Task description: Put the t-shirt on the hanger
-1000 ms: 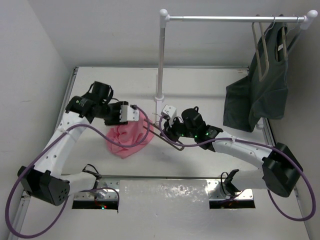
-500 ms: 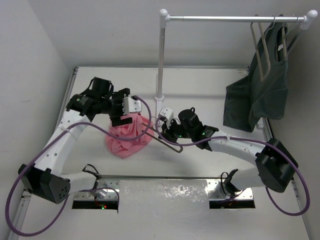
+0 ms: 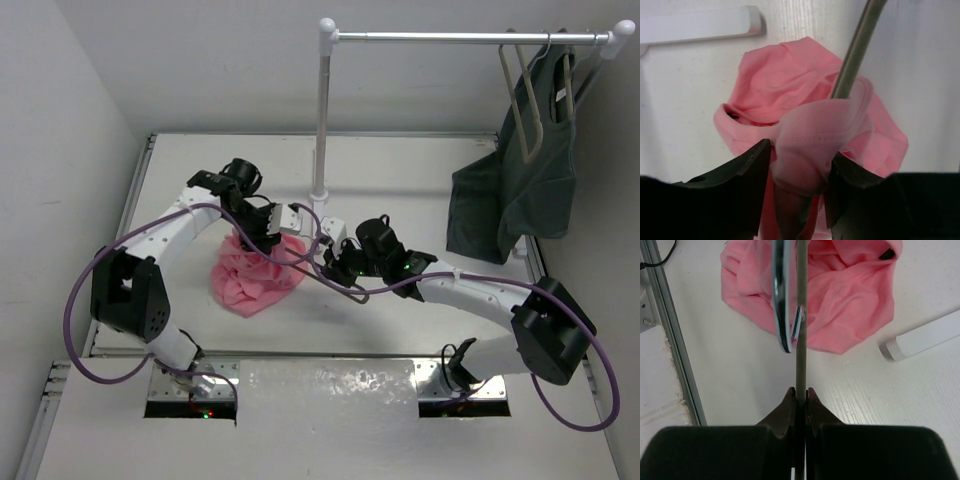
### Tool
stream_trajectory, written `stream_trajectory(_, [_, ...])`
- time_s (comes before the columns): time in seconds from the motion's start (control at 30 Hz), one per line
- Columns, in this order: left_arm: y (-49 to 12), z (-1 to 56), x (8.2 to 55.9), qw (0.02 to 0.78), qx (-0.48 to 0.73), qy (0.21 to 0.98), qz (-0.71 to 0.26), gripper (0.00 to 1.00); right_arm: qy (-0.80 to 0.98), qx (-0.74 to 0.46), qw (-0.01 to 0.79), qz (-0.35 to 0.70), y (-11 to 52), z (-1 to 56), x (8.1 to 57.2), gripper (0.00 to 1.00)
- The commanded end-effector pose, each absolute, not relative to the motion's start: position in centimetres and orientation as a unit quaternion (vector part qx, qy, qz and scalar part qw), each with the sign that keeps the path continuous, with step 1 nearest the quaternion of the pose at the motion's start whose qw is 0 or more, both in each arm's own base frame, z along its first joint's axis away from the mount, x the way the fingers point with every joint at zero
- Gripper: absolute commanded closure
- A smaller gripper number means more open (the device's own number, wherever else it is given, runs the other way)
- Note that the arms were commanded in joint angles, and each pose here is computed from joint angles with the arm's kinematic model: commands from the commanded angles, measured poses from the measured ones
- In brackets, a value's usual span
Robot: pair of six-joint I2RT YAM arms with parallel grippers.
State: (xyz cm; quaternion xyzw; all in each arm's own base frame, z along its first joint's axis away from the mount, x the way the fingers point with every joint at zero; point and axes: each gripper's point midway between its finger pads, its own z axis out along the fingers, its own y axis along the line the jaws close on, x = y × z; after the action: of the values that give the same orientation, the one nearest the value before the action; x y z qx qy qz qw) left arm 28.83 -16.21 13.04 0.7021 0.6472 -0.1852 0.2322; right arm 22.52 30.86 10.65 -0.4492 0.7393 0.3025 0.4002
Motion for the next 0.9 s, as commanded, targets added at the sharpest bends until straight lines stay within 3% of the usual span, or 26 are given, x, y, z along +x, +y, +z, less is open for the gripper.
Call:
stream_trajectory(0.0, [-17.1, 14.4, 27.0, 0.228, 0.722, 0.614, -0.222, 0.59, 0.688, -0.466, 0.467, 0.303, 32.5, 15.2, 24.1, 1.00])
stream_trajectory(0.33, [-20.1, 17.0, 25.1, 0.262, 0.706, 0.596, -0.278, 0.54, 0.664, -0.467, 0.502, 0.299, 34.1, 17.3, 26.0, 1.00])
stream_trajectory(0.43, [-20.0, 17.2, 25.6, 0.271, 0.707, 0.596, -0.267, 0.59, 0.658, -0.466, 0.511, 0.299, 34.3, 18.0, 26.3, 1.00])
stream_trajectory(0.63, [-17.7, 15.6, 25.2, 0.234, 0.726, 0.606, -0.229, 0.85, 0.662, -0.465, 0.508, 0.297, 34.0, 17.8, 26.1, 1.00])
stream_trajectory(0.7, [-17.2, 15.6, 25.4, 0.235, 0.726, 0.610, -0.217, 0.98, 0.666, -0.465, 0.502, 0.299, 33.9, 17.4, 25.9, 1.00])
stream_trajectory(0.87, [-16.7, 15.9, 27.0, 0.265, 0.709, 0.630, -0.171, 1.00, 0.676, -0.465, 0.487, 0.297, 33.7, 16.6, 25.7, 1.00])
